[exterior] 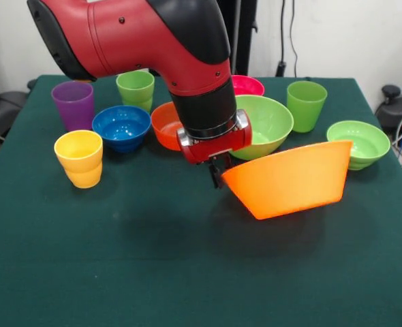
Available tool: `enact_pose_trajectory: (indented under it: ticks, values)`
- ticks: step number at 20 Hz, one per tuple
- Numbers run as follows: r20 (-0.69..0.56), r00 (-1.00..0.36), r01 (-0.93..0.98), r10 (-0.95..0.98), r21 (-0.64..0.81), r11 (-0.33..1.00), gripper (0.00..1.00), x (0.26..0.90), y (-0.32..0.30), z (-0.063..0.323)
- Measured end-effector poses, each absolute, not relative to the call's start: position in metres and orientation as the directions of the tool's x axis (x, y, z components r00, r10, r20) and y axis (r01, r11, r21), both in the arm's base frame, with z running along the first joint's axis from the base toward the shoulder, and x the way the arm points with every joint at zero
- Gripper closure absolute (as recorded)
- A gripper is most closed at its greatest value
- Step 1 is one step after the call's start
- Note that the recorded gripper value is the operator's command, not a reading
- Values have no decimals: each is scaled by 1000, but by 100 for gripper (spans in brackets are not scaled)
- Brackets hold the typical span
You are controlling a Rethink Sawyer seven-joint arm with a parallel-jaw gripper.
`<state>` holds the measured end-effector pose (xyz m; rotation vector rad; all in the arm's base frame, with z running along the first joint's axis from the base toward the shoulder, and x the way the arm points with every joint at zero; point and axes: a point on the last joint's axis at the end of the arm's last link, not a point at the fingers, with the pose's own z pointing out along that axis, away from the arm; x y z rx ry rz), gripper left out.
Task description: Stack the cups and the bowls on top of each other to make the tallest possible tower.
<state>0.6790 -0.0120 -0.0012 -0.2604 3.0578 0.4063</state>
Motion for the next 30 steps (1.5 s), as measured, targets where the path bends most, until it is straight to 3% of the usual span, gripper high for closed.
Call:
enact_pose_trajectory:
  ticks: [17, 30]
  values:
    - [-84, -983, -182, -165, 269, 946, 100, 684, -7, 7]
    - [11, -976, -202, -216, 312, 928, 100, 677, 1, 41]
